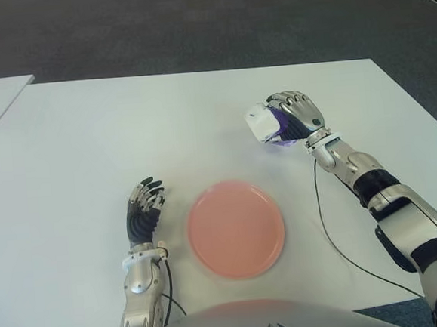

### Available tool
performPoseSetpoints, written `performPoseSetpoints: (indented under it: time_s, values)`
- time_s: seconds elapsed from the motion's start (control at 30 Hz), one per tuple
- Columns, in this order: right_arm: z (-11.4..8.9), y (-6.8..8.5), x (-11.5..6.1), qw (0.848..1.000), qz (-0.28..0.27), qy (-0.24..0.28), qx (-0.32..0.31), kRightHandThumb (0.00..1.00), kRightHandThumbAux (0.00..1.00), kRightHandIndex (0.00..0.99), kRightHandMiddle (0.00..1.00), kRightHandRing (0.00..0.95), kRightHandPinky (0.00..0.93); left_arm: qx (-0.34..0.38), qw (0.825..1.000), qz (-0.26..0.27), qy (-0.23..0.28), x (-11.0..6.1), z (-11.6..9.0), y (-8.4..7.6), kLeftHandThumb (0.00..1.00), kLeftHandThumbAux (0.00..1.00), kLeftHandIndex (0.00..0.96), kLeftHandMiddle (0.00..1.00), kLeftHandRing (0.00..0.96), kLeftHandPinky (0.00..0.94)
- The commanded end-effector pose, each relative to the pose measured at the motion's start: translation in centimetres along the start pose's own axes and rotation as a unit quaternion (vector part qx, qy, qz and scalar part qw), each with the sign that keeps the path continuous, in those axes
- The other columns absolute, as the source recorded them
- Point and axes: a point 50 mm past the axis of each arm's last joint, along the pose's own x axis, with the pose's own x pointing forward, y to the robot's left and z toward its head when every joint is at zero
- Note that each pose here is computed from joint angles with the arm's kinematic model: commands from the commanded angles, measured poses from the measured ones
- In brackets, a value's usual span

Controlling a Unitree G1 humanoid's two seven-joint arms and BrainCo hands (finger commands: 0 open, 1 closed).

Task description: Put the tissue paper into the plate.

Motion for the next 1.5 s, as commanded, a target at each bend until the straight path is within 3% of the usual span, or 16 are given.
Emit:
performPoseSetpoints:
  time_s: [0.03,0.47,0.87,1.33,1.5]
  values:
    - [0.8,-0.4,-0.5,1.0,0.002,-0.015,0.009,0.705,0.717,0.439,0.84,0.792,0.78,-0.025,0.996,0.017,0.087,-1.6,-2.9,-0.7,0.184,0.732,0.264,0.322,0.345,0.355]
    - [2.6,-2.3,-1.8,0.997,-0.023,-0.079,-0.006,0.708,0.716,0.437,0.931,0.87,0.861,-0.048,0.996,0.0,0.071,-3.1,-2.3,-1.3,0.185,0.706,0.269,0.338,0.352,0.359]
    - [5.6,-4.9,-4.3,0.988,-0.046,-0.142,0.028,0.711,0.715,0.438,0.908,0.877,0.858,-0.056,0.995,0.0,0.082,-3.4,-2.3,-1.8,0.209,0.713,0.268,0.341,0.354,0.363]
    - [7.5,-6.0,-5.5,0.983,-0.026,-0.172,0.058,0.714,0.715,0.439,0.865,0.858,0.852,-0.063,0.995,-0.004,0.078,-3.3,-2.2,-2.2,0.208,0.695,0.267,0.34,0.355,0.364]
    - [8.8,-6.6,-7.6,0.979,-0.022,-0.191,0.073,0.715,0.714,0.439,0.855,0.851,0.853,-0.06,0.995,-0.004,0.076,-3.2,-2.2,-2.2,0.204,0.689,0.264,0.339,0.355,0.363]
